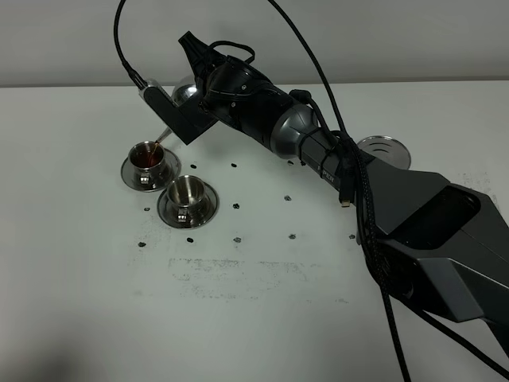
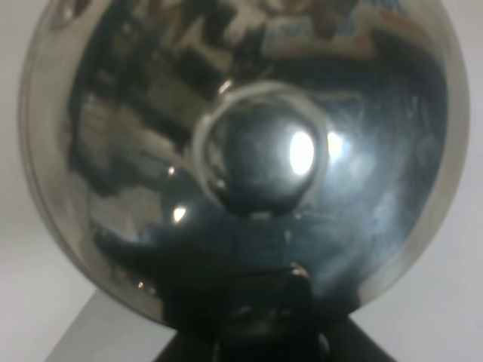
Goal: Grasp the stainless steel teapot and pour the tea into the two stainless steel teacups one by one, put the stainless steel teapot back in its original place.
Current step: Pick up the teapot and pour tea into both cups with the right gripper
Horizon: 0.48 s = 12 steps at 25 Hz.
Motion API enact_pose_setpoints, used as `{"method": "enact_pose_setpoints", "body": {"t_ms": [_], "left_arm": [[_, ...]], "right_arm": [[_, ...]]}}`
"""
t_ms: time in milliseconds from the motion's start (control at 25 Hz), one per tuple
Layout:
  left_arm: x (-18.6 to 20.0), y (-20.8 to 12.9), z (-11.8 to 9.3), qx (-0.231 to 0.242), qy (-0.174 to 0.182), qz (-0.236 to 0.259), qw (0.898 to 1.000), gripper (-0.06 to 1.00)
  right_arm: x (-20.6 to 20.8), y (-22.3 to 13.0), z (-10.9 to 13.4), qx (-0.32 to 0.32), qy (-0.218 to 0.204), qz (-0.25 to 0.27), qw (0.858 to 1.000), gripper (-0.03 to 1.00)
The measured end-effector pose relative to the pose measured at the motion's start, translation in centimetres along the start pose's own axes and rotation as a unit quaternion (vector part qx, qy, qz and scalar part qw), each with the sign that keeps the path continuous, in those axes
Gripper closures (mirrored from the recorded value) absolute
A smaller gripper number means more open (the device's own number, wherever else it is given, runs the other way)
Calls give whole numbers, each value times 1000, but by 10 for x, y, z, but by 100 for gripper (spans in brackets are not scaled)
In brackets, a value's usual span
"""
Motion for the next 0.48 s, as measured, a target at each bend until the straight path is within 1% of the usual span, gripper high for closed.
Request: {"method": "enact_pose_setpoints", "body": {"t_ms": [480], "left_arm": [[0, 0, 0, 0, 0, 0, 1000, 57]], "right_arm": [[0, 1, -2, 5, -11, -3, 1000, 77]]}}
Point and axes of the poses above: a point on each arm's last joint axis where the gripper is mounted, x pointing back along that axis away from the gripper, z along the wrist's bending axis when the last joint is at zero, y = z × x, the point moved 1 cm from there along -x, pointing out along that axis toward the gripper, and after that the axes turned 6 degrees about -x, right-handed, at the moved point
